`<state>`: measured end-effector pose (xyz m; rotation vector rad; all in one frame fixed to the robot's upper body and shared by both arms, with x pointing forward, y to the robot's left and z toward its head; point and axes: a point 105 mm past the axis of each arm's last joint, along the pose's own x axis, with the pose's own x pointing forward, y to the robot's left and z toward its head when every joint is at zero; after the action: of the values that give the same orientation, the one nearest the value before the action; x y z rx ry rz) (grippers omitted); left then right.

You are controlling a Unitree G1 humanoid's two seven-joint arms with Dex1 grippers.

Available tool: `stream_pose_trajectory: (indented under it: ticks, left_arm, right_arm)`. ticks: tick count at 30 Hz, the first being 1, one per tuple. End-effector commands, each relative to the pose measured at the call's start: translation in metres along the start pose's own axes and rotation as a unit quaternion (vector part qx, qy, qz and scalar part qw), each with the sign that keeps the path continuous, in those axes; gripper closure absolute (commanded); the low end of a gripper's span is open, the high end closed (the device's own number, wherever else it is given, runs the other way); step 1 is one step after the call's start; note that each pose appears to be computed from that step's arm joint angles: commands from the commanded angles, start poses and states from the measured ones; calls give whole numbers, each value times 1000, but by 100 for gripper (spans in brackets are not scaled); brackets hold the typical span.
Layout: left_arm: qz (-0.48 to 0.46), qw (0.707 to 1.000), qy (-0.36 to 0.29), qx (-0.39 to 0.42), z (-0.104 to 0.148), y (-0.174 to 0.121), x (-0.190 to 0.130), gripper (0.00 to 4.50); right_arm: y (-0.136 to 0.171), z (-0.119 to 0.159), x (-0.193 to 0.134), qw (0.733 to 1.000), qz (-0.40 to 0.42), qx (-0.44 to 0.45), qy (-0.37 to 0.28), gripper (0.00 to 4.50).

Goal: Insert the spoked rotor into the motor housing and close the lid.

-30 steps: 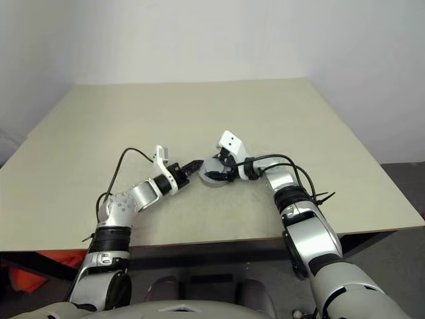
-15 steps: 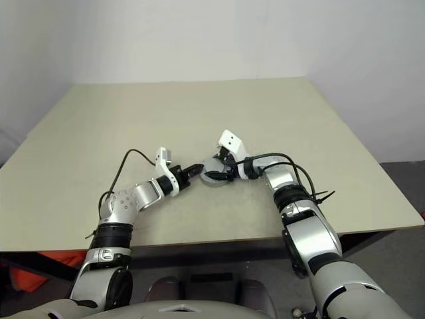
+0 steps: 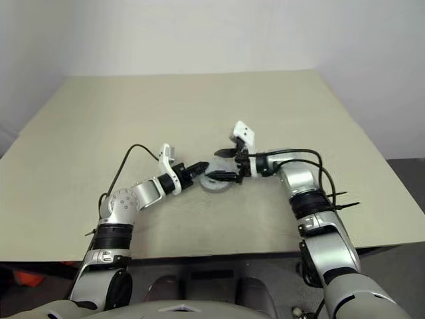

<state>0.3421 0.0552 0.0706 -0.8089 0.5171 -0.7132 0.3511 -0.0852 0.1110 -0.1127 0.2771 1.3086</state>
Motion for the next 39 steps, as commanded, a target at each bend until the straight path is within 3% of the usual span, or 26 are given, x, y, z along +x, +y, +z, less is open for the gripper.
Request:
stream_pose_trajectory:
  ticks: [1, 5, 13, 19, 23, 32, 39]
  left_arm:
    - [19, 1000, 22, 0, -10, 7, 0, 450]
    - [13, 1000, 26, 4, -12, 5, 1, 450]
    - [12, 1000, 26, 8, -13, 4, 2, 450]
    - [18, 1000, 21, 7, -12, 6, 1, 450]
    - [25, 1000, 16, 9, -10, 9, 0, 450]
    - [37, 999, 6, 10, -4, 15, -4, 450]
    - [41, 999, -1, 14, -1, 16, -4, 450]
  right_arm:
    - [-5, 15, -7, 1000, -15, 5, -26, 4]
    - [-18, 13, -14, 995, -52, 75, -29, 4]
    - [-27, -25, -39, 965, -86, 245, 40, 4]
    - [-31, -41, -44, 949, -103, 291, 64, 4]
    - [-22, -55, -37, 941, -91, 315, 78, 4]
    - [22, -57, -14, 923, 0, 374, 89, 4]
    - [24, -51, 12, 910, 0, 409, 67, 4]
